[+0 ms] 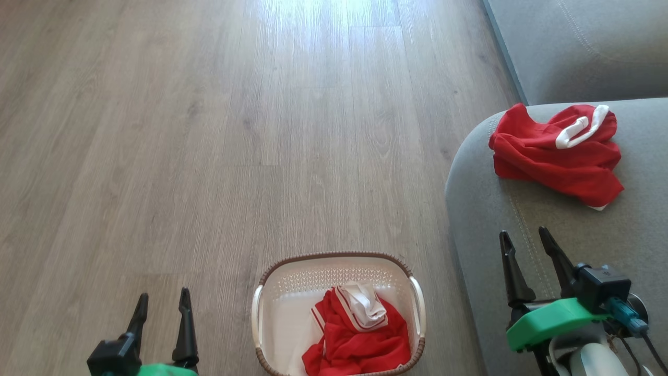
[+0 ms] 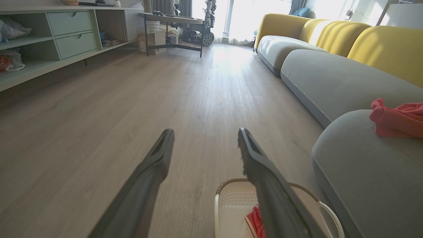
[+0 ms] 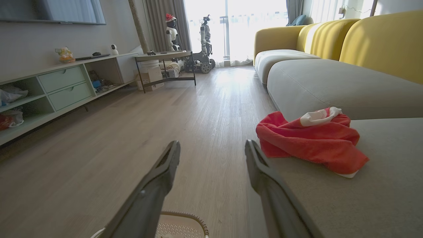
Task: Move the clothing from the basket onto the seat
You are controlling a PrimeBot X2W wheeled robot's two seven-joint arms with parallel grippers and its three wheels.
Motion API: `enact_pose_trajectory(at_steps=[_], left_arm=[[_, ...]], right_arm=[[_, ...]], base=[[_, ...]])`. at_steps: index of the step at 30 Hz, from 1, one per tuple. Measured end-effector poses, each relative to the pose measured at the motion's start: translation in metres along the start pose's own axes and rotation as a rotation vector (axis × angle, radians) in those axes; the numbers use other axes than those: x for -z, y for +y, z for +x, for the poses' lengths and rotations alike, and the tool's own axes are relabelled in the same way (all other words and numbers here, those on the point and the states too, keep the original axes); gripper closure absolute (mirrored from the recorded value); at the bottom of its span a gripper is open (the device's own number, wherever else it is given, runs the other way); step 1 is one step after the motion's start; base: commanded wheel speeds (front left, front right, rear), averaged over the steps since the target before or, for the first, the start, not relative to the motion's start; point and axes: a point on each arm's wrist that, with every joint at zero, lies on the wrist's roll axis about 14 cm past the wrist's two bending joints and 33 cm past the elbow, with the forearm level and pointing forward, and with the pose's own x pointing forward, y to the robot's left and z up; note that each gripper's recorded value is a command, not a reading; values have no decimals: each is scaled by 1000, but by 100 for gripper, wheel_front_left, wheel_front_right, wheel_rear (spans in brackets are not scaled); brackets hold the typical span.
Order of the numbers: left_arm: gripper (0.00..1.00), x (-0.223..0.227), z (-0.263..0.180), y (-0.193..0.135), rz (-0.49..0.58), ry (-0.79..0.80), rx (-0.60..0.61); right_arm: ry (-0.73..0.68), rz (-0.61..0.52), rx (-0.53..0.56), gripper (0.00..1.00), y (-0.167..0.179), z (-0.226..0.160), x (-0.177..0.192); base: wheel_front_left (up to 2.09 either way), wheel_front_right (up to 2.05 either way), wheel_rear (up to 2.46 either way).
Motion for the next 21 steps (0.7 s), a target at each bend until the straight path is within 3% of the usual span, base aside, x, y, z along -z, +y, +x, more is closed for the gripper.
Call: enact_pose_trajectory(at_steps=[21], left_arm=[[0,7,-3,9,3,17,-18]], right_arm=[[10,7,-10,0,4,1,4]], base=[[0,0,0]])
